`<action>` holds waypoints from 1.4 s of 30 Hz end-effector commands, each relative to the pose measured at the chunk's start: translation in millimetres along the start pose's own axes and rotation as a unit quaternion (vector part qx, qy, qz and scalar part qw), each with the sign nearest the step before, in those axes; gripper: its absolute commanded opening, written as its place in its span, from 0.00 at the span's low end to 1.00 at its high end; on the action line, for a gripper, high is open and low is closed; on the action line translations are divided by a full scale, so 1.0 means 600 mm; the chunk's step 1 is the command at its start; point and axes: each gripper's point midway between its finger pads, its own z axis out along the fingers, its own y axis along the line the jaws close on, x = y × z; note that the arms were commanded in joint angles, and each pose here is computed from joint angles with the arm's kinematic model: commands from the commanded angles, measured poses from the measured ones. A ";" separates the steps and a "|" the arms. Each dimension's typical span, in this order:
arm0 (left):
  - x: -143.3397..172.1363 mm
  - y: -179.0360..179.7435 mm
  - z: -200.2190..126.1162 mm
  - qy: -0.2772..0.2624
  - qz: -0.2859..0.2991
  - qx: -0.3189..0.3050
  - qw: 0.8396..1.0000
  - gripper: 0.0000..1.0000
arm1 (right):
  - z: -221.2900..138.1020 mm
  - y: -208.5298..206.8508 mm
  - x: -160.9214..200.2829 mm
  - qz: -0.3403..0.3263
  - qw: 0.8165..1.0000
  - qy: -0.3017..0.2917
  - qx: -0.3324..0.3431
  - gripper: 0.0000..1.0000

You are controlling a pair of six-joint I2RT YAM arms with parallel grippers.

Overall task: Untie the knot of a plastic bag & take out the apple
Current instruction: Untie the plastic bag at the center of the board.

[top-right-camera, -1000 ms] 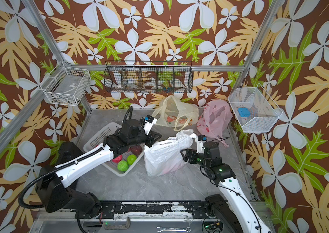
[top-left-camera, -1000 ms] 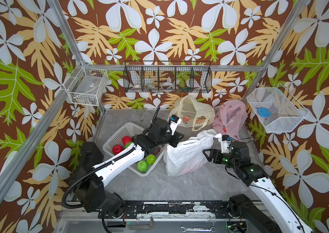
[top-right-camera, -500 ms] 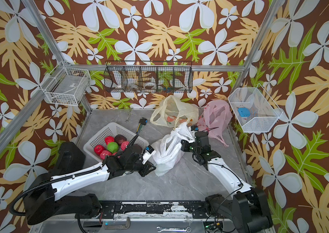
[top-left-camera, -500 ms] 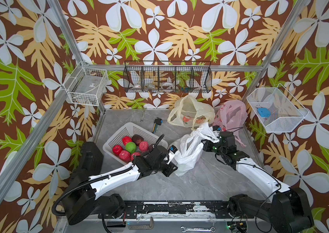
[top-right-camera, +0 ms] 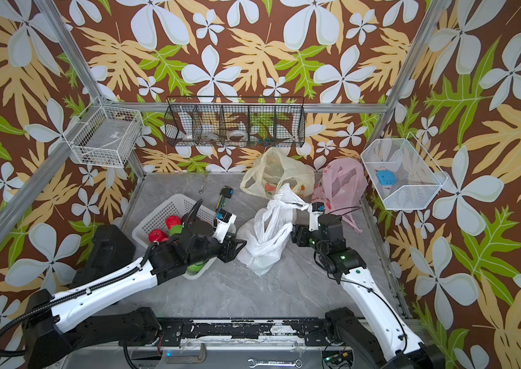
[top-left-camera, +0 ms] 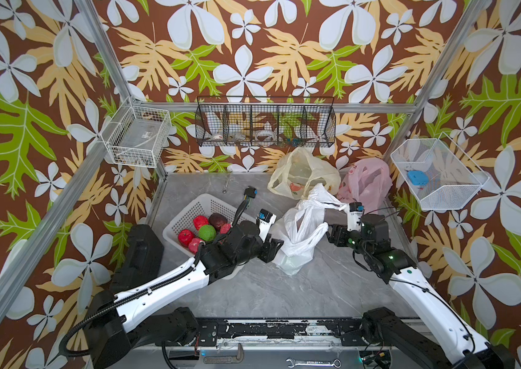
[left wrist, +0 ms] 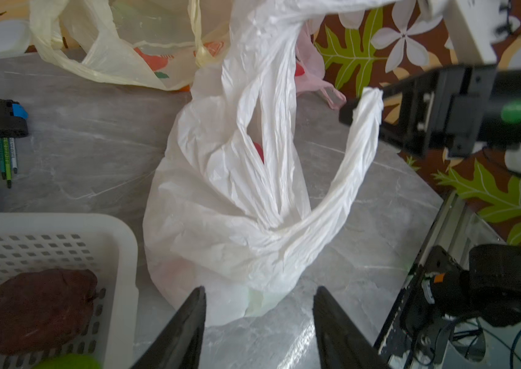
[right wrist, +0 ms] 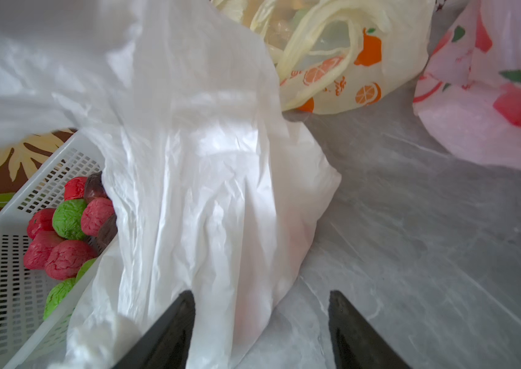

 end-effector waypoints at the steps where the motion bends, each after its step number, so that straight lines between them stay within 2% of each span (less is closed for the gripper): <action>1: -0.045 -0.004 0.038 -0.030 -0.038 -0.012 0.999 0.58 | -0.016 0.015 0.029 0.064 0.997 0.009 -0.037 0.68; 6: -0.051 0.005 0.127 0.007 -0.061 -0.044 0.997 0.57 | -0.054 0.040 0.009 0.068 0.995 -0.021 -0.068 0.68; 12: -0.017 0.026 0.206 0.049 -0.075 -0.061 0.994 0.54 | -0.074 0.050 -0.014 0.052 0.996 -0.027 -0.064 0.68; 14: -0.005 0.031 0.220 0.059 -0.075 -0.065 0.993 0.48 | -0.069 0.052 -0.020 0.061 0.996 -0.025 -0.065 0.70; 18: 0.000 0.010 0.223 0.062 -0.076 -0.028 0.995 0.16 | -0.040 0.067 -0.031 0.091 0.992 -0.013 -0.082 0.73; 21: -0.004 0.002 0.209 0.056 -0.070 -0.016 0.996 0.03 | -0.015 0.083 -0.038 0.083 0.994 -0.003 -0.077 0.74; 23: -0.008 -0.001 0.196 0.050 -0.067 -0.010 0.996 0.00 | 0.004 0.098 -0.040 0.065 0.996 0.010 -0.068 0.75; 26: -0.017 -0.013 0.176 0.040 -0.061 0.008 0.997 0.00 | 0.042 0.115 -0.027 0.043 0.997 0.039 -0.049 0.75; 28: -0.019 -0.021 0.166 0.041 -0.058 0.019 0.997 0.00 | 0.068 0.103 -0.010 0.035 0.998 0.060 -0.011 0.75; 31: -0.024 -0.026 0.150 0.037 -0.057 0.026 0.997 0.00 | 0.097 0.065 0.022 0.035 0.994 0.087 0.048 0.70; 34: -0.020 -0.001 0.141 0.039 -0.070 0.004 0.997 0.00 | 0.100 0.028 0.050 0.035 0.991 0.093 0.091 0.61; 39: 0.013 0.077 0.147 0.057 -0.141 -0.004 0.988 0.00 | 0.065 -0.042 0.081 0.019 0.983 0.071 0.167 0.27; 42: 0.025 0.109 0.148 0.060 -0.148 -0.022 0.987 0.00 | 0.032 -0.087 0.113 0.010 0.973 0.097 0.209 0.18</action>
